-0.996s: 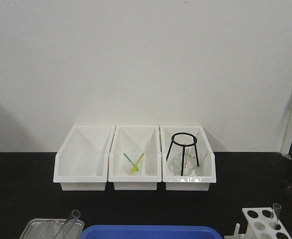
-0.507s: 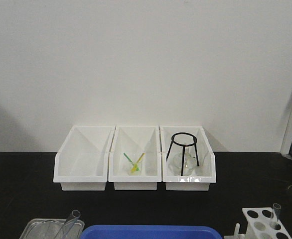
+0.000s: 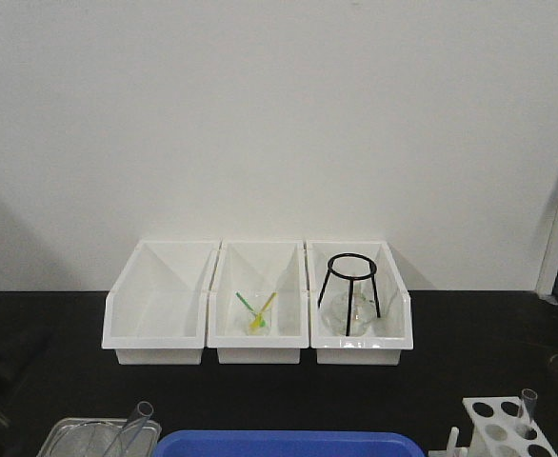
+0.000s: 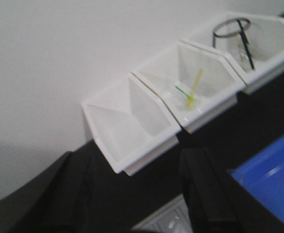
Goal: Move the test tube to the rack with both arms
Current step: 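Grasp the clear glass tube with the left gripper and lift it out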
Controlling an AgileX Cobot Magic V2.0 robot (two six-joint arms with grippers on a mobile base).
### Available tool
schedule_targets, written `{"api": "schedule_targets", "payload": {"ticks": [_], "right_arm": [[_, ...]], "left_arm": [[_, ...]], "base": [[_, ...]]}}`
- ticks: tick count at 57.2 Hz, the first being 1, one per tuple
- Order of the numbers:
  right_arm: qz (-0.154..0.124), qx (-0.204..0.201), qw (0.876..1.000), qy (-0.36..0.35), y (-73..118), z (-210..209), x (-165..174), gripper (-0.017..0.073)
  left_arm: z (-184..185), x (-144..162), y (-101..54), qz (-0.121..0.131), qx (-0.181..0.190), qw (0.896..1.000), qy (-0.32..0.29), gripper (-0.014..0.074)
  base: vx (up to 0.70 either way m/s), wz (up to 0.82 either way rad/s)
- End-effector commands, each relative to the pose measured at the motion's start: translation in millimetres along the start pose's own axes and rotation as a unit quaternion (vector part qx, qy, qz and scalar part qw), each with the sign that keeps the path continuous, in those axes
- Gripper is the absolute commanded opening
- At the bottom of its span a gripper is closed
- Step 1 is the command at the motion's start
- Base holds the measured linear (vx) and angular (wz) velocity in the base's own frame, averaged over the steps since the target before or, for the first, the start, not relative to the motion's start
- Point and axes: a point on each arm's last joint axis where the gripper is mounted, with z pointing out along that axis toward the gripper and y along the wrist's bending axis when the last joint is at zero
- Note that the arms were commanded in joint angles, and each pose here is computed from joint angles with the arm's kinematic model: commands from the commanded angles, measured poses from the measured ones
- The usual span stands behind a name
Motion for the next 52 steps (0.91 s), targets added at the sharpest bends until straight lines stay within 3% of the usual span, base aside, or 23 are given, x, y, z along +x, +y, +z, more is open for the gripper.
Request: {"api": "schedule_targets", "payload": {"ticks": [1, 17, 30, 40, 52], "right_arm": [[-0.007, 0.005, 0.998, -0.061, -0.5, 0, -9, 0.054], [-0.022, 0.006, 0.998, -0.062, -0.5, -1, -5, 0.0533], [-0.026, 0.007, 0.998, -0.063, -0.7, -1, -5, 0.0533], [-0.048, 0.009, 0.997, -0.062, -0.7, -1, -5, 0.0533], [-0.048, 0.009, 0.997, -0.063, -0.7, -1, -5, 0.0533]], "left_arm": [[15, -2, -10.2, 0.014, 0.011, 0.999, -0.034, 0.0512], [68, 30, -32.0, 0.013, 0.04, 0.999, 0.003, 0.0512], [95, 45, -41.1, -0.025, 0.047, 0.999, 0.014, 0.0512], [109, 53, -45.9, -0.026, 0.048, 0.998, 0.011, 0.0512], [123, 61, -50.8, -0.027, 0.045, 0.999, 0.0, 0.0512]], "base": [[0.0, 0.0], [0.0, 0.0], [0.0, 0.0], [0.0, 0.0], [0.0, 0.0]]}}
